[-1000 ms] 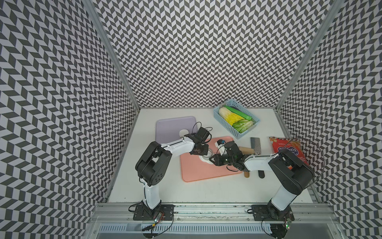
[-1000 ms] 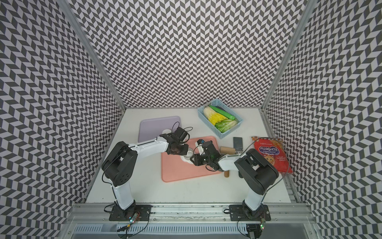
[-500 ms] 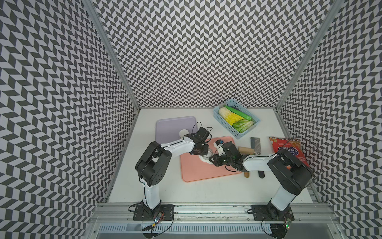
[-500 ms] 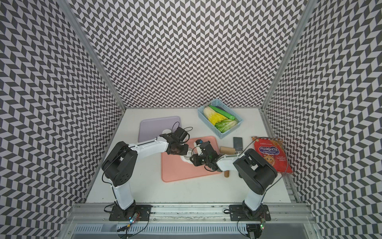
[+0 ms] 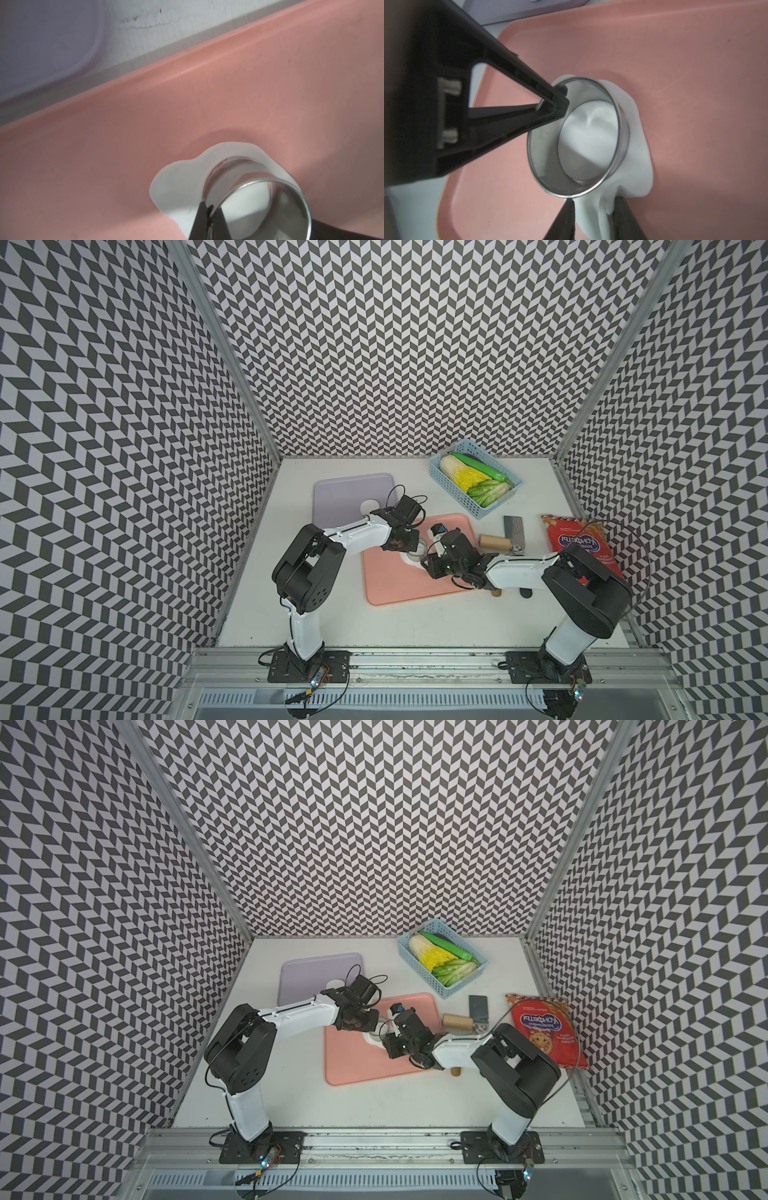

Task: Roll out the dumpling wrappers from the dough
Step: Remove the dumpling wrapper from the work surface.

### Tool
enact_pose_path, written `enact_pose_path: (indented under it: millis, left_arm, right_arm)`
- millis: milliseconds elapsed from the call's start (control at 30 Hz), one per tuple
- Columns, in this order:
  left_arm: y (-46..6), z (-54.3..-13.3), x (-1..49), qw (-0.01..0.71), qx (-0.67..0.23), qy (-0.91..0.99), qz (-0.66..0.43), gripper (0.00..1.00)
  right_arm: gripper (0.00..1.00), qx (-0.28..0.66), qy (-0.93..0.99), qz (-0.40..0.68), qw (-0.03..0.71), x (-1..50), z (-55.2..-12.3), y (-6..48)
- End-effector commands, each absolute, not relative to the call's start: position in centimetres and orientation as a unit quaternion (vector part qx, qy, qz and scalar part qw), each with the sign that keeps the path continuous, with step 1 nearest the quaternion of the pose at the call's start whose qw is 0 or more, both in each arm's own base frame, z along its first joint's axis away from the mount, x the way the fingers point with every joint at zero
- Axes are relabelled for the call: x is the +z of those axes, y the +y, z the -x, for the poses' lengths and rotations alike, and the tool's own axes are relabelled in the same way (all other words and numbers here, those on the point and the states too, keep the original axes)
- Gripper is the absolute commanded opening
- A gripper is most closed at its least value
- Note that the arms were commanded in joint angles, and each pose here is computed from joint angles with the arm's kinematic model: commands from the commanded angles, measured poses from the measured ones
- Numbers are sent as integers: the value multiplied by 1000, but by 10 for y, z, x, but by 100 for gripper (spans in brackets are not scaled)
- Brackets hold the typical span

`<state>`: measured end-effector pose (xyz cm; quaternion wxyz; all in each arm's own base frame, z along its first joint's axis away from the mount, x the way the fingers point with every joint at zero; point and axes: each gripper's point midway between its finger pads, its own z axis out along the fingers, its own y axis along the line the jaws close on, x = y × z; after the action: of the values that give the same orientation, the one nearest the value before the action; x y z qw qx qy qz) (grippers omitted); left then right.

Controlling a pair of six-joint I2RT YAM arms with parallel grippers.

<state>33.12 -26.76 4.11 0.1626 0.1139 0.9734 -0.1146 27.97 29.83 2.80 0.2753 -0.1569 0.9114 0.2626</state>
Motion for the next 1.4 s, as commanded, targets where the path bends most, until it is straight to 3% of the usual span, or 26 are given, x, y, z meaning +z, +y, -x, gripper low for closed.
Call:
enact_pose_path:
  millis: [0, 300, 567, 1367]
  left_arm:
    - [-271, -314, 23, 125, -113, 977, -129, 0]
    - [-270, -313, 22, 124, -112, 977, -131, 0]
    - [-269, -314, 25, 126, -109, 977, -132, 0]
    - [-269, -315, 27, 129, -107, 977, -134, 0]
  right_arm:
    - [28, 206, 945, 162, 195, -19, -247, 277]
    - [7, 214, 941, 155, 212, -6, -255, 284]
    - [0, 284, 917, 129, 249, 38, -267, 297]
    - [0, 352, 881, 109, 298, 96, -278, 303]
